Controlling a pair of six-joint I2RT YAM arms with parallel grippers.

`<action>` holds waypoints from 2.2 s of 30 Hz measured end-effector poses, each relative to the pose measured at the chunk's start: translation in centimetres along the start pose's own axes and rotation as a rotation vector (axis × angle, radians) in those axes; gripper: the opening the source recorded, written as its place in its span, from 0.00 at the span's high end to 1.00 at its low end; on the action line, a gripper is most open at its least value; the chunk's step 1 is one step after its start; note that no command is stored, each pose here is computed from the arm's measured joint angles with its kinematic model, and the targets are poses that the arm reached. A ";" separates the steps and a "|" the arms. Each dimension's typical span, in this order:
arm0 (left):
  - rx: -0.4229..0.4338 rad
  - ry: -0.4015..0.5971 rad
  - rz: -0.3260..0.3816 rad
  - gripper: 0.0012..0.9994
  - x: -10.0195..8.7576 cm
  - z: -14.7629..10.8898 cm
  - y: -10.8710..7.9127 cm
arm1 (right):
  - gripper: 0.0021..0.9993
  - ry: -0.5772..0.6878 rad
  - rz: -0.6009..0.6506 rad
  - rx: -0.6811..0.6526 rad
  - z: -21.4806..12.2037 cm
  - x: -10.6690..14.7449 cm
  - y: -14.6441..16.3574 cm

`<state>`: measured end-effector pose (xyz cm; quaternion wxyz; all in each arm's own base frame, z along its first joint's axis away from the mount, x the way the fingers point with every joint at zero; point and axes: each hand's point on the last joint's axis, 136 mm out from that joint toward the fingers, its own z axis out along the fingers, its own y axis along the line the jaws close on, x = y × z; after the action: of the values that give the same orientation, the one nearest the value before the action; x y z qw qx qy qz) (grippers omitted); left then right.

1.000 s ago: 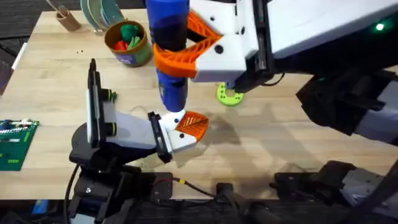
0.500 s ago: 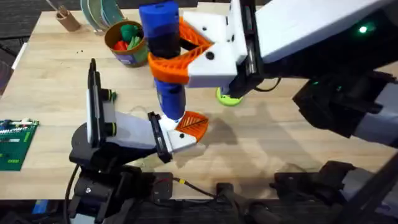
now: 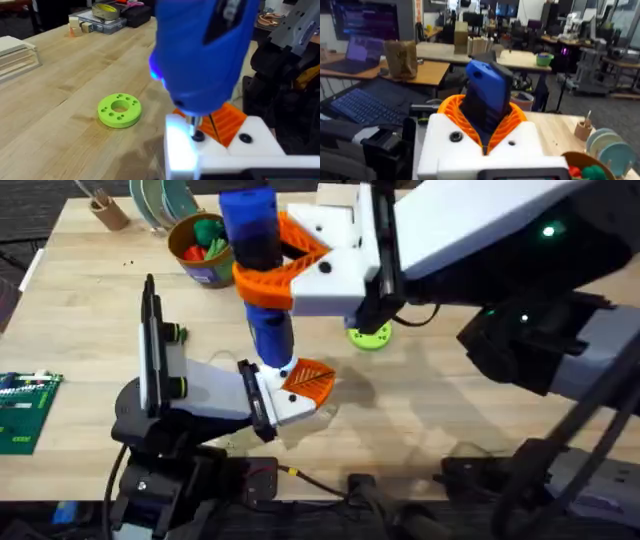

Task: Pick up the gripper from the table and insert it into the empty holder that is missing its gripper. Then pick up a screw, insert it into the mounting hole, and use the screwdriver to tighten it. Finally, clean up the table by picking up the vegetable and placing it into the bucket.

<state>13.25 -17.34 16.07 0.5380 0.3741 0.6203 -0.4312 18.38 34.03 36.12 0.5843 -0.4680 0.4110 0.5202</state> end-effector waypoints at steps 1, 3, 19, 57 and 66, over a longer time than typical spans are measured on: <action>0.000 0.000 0.000 1.00 0.0 0.0 0.0 | 0.97 -0.011 -0.003 0.000 0.0 -0.3 0.0; 0.000 0.000 0.000 1.00 0.0 0.0 0.0 | 0.97 -0.030 -0.011 -0.002 0.0 -0.8 0.0; 0.000 0.000 0.000 1.00 0.0 0.0 0.0 | 0.97 -0.030 0.040 0.005 -0.4 -0.9 -0.4; 0.000 0.000 -0.011 1.00 0.0 0.0 0.0 | 0.97 0.021 0.107 0.016 -0.4 1.0 -1.1; 0.001 0.001 -0.024 1.00 0.0 0.0 0.0 | 0.97 0.033 0.121 0.029 -0.5 1.3 -1.3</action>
<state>13.23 -17.34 16.05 0.5324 0.3669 0.6248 -0.4377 19.88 33.84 34.92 0.5517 -0.4424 0.4554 0.5409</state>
